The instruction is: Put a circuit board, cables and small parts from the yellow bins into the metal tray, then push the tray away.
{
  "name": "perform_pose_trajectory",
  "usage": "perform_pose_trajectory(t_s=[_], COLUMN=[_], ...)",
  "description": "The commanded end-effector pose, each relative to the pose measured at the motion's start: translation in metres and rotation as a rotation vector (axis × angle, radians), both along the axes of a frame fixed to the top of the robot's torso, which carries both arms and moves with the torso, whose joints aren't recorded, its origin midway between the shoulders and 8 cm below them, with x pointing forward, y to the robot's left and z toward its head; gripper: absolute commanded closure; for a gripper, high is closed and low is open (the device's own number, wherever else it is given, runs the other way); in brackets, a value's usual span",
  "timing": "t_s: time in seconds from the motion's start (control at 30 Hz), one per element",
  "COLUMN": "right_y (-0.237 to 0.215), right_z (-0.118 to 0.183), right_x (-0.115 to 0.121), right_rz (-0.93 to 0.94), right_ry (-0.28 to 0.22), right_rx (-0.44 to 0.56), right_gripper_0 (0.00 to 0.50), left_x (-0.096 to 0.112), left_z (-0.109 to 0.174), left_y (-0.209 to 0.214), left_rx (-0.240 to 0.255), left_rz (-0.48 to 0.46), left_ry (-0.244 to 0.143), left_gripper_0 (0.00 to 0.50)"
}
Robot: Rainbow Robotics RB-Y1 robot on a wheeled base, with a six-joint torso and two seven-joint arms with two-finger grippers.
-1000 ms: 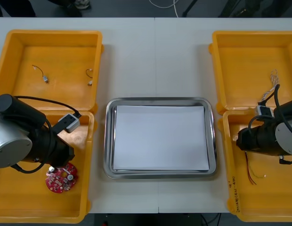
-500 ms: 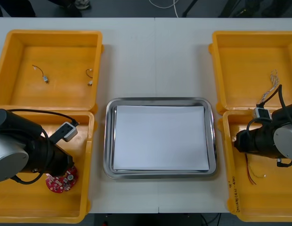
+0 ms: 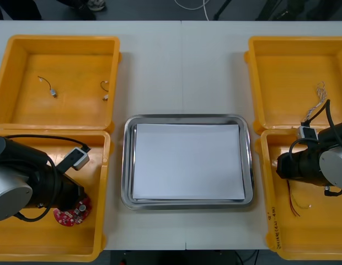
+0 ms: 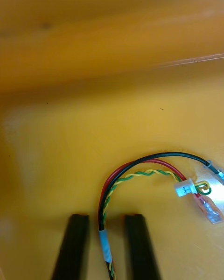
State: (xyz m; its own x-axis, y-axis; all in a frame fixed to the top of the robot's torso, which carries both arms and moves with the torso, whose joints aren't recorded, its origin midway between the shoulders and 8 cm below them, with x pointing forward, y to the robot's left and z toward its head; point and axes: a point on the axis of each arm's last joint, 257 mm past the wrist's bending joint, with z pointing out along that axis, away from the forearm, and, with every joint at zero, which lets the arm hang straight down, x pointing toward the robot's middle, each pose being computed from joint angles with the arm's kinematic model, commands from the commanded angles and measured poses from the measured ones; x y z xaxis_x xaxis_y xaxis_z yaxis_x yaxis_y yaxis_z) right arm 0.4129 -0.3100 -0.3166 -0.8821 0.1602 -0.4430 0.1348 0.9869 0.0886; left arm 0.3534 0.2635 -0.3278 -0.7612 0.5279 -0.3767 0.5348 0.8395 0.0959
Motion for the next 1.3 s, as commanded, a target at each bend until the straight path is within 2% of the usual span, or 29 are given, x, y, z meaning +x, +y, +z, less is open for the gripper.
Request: perform_pose_trajectory(t_s=[0.03, 0.07, 0.1, 0.13, 0.17, 0.2, 0.27, 0.37, 0.53, 0.63, 0.9, 1.03, 1.07, 1.3], right_y=[0.007, 0.008, 0.007, 0.007, 0.007, 0.007, 0.006, 0.002, -0.001, -0.006, -0.011, -0.009, -0.008, -0.012], right_z=[-0.01, -0.01, -0.01, -0.01, -0.009, -0.009, -0.007, -0.003, 0.004, 0.019, 0.05, 0.061, 0.069, 0.107], right_x=[-0.008, -0.008, -0.008, -0.008, -0.007, -0.007, -0.004, 0.001, 0.006, 0.01, 0.004, 0.0, -0.002, -0.009], right_rz=[-0.019, -0.018, -0.019, -0.019, -0.018, -0.019, -0.02, -0.019, -0.014, -0.013, -0.008, -0.003, -0.003, -0.006], right_ry=[0.011, 0.011, 0.011, 0.011, 0.007, 0.007, -0.001, -0.017, -0.034, -0.044, -0.017, -0.009, -0.007, -0.009], right_rx=[0.021, 0.022, 0.021, 0.021, 0.02, 0.019, 0.015, -0.002, -0.023, -0.036, -0.063, -0.051, -0.03, 0.023], right_gripper_0=[0.5, 0.5, 0.5, 0.5, 0.5, 0.5, 0.5, 0.5, 0.5, 0.5, 0.5, 0.5, 0.5, 0.5], left_x=[-0.012, -0.011, -0.012, -0.011, -0.011, -0.011, -0.009, -0.008, -0.009, -0.007, 0.002, 0.006, 0.006, 0.004], left_z=[-0.008, -0.007, -0.008, -0.008, -0.01, -0.01, -0.011, -0.012, -0.012, -0.011, 0.0, 0.013, 0.024, 0.061], left_y=[0.017, 0.017, 0.017, 0.017, 0.016, 0.016, 0.014, 0.014, 0.014, 0.014, 0.023, 0.031, 0.033, 0.035], left_rx=[0.094, 0.094, 0.095, 0.095, 0.1, 0.102, 0.104, 0.108, 0.106, 0.107, 0.112, 0.128, 0.132, 0.126], left_rz=[-0.137, -0.137, -0.139, -0.141, -0.145, -0.149, -0.16, -0.167, -0.165, -0.165, -0.145, -0.129, -0.122, -0.103], left_ry=[0.0, -0.001, -0.001, -0.004, -0.008, -0.011, -0.028, -0.04, -0.036, -0.04, -0.055, -0.055, -0.051, -0.024], left_gripper_0=[0.092, 0.117, 0.202, 0.233, 0.311, 0.36, 0.497, 0.498, 0.499, 0.5, 0.499, 0.5, 0.5, 0.5])
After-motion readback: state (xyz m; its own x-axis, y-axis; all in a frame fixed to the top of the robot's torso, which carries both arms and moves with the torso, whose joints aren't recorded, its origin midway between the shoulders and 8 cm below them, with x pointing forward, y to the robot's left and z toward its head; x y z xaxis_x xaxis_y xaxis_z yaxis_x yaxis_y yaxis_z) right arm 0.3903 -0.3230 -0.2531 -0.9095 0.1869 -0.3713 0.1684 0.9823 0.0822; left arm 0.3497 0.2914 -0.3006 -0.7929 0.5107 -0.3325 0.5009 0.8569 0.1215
